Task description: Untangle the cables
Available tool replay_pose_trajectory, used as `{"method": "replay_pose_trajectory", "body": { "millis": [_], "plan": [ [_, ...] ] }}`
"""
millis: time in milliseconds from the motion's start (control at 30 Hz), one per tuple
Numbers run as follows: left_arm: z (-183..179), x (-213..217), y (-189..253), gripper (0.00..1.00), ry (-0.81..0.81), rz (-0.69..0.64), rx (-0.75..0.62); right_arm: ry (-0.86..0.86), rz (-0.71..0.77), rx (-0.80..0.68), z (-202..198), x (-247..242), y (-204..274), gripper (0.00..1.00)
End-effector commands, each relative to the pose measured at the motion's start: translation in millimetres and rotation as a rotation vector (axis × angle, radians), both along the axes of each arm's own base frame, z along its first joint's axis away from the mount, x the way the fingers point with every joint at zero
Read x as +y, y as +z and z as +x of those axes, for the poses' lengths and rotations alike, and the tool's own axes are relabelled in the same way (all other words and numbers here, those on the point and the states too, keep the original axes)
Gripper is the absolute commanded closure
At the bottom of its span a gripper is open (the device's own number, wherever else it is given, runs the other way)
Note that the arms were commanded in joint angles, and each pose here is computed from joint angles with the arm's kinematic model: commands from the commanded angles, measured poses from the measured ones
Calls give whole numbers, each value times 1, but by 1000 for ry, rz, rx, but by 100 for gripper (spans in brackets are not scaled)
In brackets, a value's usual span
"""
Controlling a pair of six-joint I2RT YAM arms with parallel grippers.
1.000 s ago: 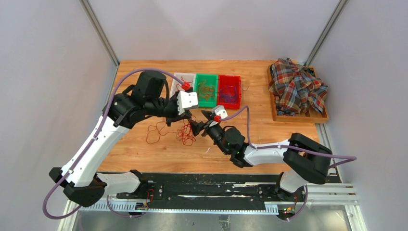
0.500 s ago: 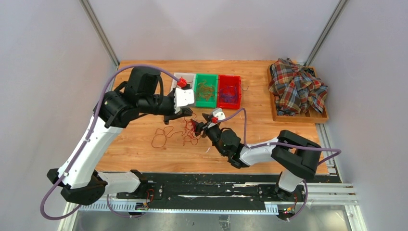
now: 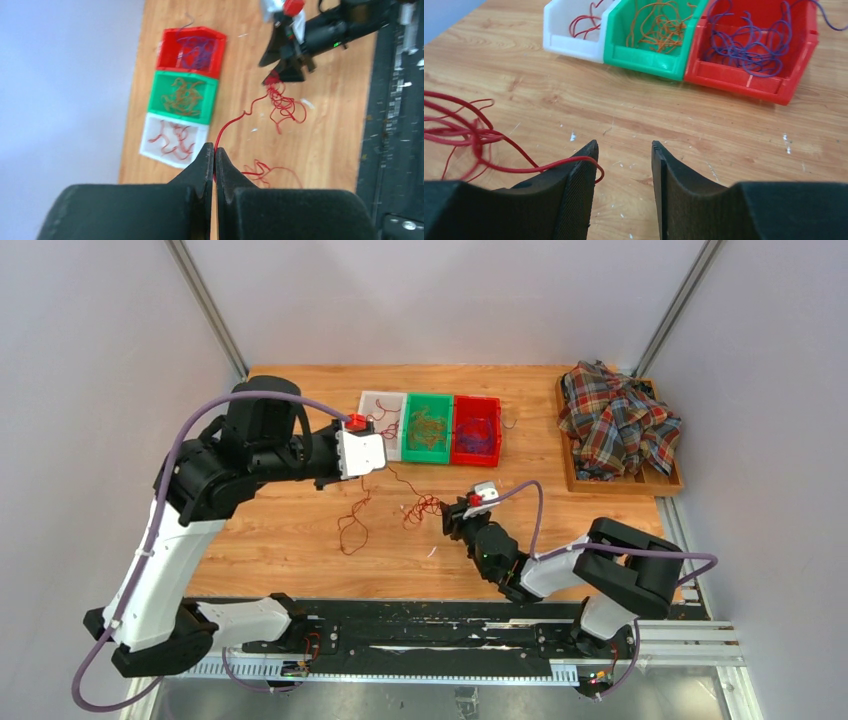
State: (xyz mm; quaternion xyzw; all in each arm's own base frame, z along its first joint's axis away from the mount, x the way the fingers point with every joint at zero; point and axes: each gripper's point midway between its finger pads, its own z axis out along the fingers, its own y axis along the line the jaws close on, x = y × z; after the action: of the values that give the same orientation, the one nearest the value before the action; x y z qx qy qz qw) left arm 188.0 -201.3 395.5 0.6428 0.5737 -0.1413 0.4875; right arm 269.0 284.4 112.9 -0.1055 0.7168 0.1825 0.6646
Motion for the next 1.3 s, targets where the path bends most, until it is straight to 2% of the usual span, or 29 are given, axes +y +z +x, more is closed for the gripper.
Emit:
{"method": "replay_pose_trajectory", "body": {
  "millis": [0,267,367,433,500,633,700,833,933,1067,1267],
  "plan": [
    [14,34,30,100,98,84,-222,-128,90,77,10,-30,-9,56],
    [34,75,41,100,214,265,-414,-228,224,199,16,-62,-23,55],
    [54,96,48,100,328,365,-475,-240,270,209,17,-72,-18,55],
    [58,100,54,100,353,358,-491,-241,248,200,17,-75,-13,55],
    [52,91,55,100,301,304,-476,-214,212,181,18,-71,-3,55],
    [39,74,38,100,215,239,-409,-23,191,67,15,-34,43,44],
    [35,70,27,99,182,237,-383,128,212,-14,5,-7,78,38],
    [29,66,14,100,141,238,-359,483,275,-138,-30,47,151,33],
    [25,60,10,99,108,223,-345,678,335,-187,-53,73,192,29],
    [18,46,7,99,49,175,-305,912,379,-199,-74,102,222,24],
    [17,36,2,99,32,143,-245,1042,404,-163,-82,125,230,23]
  ]
}}
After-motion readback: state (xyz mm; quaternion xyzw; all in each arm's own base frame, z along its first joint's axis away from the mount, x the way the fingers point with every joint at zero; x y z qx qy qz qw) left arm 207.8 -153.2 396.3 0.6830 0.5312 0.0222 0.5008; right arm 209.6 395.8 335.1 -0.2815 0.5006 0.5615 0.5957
